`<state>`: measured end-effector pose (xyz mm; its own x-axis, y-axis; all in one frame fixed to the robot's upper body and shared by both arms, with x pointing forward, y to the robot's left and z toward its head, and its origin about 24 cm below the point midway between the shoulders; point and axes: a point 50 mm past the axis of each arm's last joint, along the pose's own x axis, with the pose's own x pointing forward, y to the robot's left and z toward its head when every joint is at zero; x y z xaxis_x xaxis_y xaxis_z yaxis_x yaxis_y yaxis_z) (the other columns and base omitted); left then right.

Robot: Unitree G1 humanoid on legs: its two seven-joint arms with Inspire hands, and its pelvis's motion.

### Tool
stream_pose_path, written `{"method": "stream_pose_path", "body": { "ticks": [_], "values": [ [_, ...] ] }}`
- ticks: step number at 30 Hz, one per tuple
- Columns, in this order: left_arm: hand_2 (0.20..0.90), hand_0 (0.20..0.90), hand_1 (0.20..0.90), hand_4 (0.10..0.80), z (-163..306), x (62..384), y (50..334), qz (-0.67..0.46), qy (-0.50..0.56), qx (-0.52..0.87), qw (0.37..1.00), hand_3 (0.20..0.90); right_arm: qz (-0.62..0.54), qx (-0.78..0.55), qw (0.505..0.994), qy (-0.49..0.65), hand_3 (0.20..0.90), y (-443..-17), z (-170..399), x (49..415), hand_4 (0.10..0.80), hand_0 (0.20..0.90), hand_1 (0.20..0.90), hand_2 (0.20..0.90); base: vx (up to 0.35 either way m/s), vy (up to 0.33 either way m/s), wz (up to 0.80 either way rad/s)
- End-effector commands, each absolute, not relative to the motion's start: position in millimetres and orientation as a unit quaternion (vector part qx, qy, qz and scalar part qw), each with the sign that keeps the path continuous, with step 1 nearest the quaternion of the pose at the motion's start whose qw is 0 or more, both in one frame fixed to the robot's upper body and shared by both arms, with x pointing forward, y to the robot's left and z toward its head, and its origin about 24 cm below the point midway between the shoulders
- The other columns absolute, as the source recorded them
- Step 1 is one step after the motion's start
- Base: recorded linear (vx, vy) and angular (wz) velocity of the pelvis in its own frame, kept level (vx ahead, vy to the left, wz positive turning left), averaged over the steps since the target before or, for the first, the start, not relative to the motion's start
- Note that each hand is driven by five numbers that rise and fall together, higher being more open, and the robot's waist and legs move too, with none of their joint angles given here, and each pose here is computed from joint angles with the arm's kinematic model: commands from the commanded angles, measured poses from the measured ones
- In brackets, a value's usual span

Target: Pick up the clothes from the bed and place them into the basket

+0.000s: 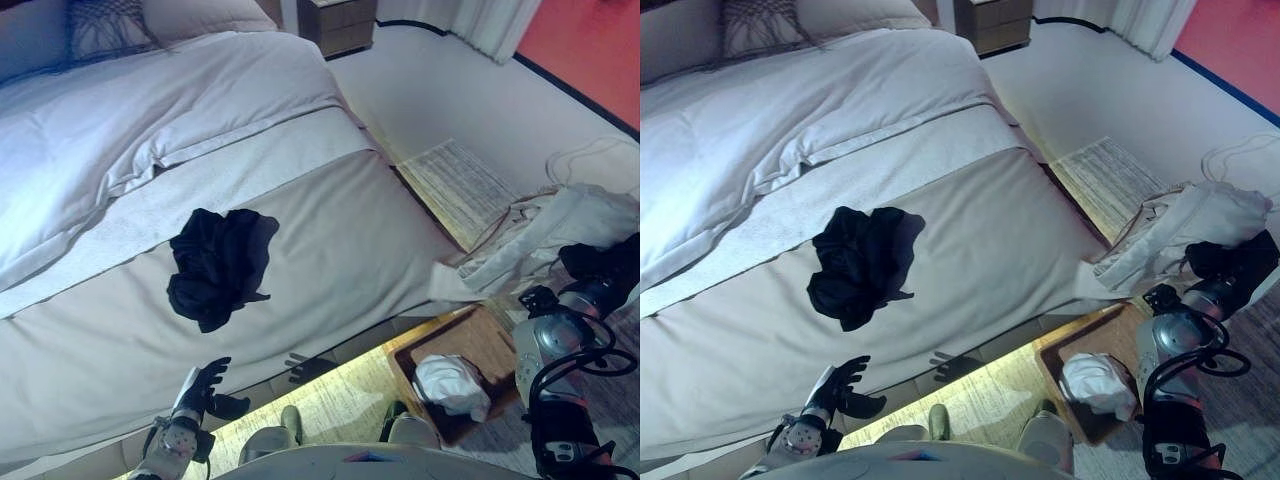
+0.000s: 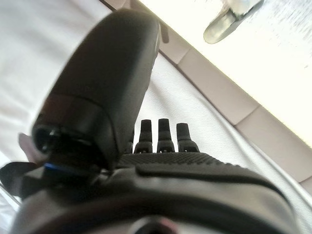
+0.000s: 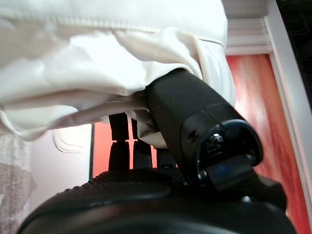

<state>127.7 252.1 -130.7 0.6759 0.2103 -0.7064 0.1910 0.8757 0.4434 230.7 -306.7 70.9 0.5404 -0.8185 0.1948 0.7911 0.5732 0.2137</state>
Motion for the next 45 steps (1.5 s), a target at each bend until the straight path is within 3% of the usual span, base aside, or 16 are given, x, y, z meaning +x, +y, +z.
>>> {"method": "stream_pose_path", "body": {
  "ticks": [1, 11, 21, 25, 31, 41, 42, 43, 45],
  "values": [
    [0.900, 0.900, 0.900, 0.800, -122.1, 144.5, 252.4, 0.046, 0.358, 0.222, 0.906, 0.900, -0.394, 0.057, 0.868, -0.296, 0.200, -291.5, 138.0, 251.3, 0.100, 0.300, 0.300, 0.300, -0.129, -0.220, -0.67],
    [0.900, 0.900, 0.900, 0.800, -124.2, 144.0, 241.1, 0.016, 0.354, 0.213, 0.911, 0.900, -0.428, 0.071, 0.884, -0.175, 0.200, -301.8, 87.6, 248.8, 0.100, 0.300, 0.300, 0.300, -0.042, -0.121, -0.56],
    [0.900, 0.900, 0.900, 0.800, -128.4, 127.8, 252.7, 0.017, 0.377, 0.231, 0.897, 0.900, -0.466, 0.058, 0.882, -0.038, 0.200, -304.4, 27.0, 237.7, 0.100, 0.300, 0.300, 0.300, 0.021, -0.024, -0.04],
    [0.900, 0.900, 0.900, 0.800, -123.9, 139.8, 246.4, -0.006, 0.353, 0.227, 0.908, 0.900, -0.488, 0.057, 0.871, -0.008, 0.200, -309.7, 13.7, 236.7, 0.100, 0.300, 0.300, 0.300, -0.099, -0.008, 0.16],
    [0.900, 0.900, 0.900, 0.800, -100.8, 190.4, 221.6, -0.020, 0.254, 0.183, 0.950, 0.900, -0.495, 0.051, 0.867, -0.021, 0.200, -321.5, 36.8, 273.1, 0.100, 0.300, 0.300, 0.300, -0.285, 0.016, 0.14],
    [0.900, 0.900, 0.900, 0.800, -82.5, 202.3, 198.0, -0.053, 0.181, 0.147, 0.971, 0.900, -0.549, -0.006, 0.836, -0.019, 0.200, -376.6, 97.6, 298.6, 0.100, 0.300, 0.300, 0.300, -0.114, 0.046, -0.03],
    [0.900, 0.900, 0.900, 0.800, -81.1, 201.0, 196.1, -0.059, 0.177, 0.146, 0.972, 0.900, -0.549, 0.006, 0.836, -0.010, 0.356, -384.0, 102.2, 299.1, 0.256, 0.434, 0.434, 0.434, -0.019, 0.019, 0.10],
    [0.900, 0.900, 0.900, 0.800, -79.4, 200.3, 194.7, -0.061, 0.170, 0.144, 0.973, 0.900, -0.552, 0.010, 0.834, -0.011, 0.900, -390.2, 108.7, 299.1, 0.800, 0.900, 0.900, 0.900, 0.016, -0.006, 0.11],
    [0.900, 0.900, 0.900, 0.800, -76.9, 200.1, 194.4, -0.061, 0.162, 0.139, 0.975, 0.900, -0.553, 0.001, 0.833, -0.019, 0.900, -394.3, 118.3, 300.9, 0.800, 0.900, 0.900, 0.900, -0.060, 0.015, 0.07]
  ]
}}
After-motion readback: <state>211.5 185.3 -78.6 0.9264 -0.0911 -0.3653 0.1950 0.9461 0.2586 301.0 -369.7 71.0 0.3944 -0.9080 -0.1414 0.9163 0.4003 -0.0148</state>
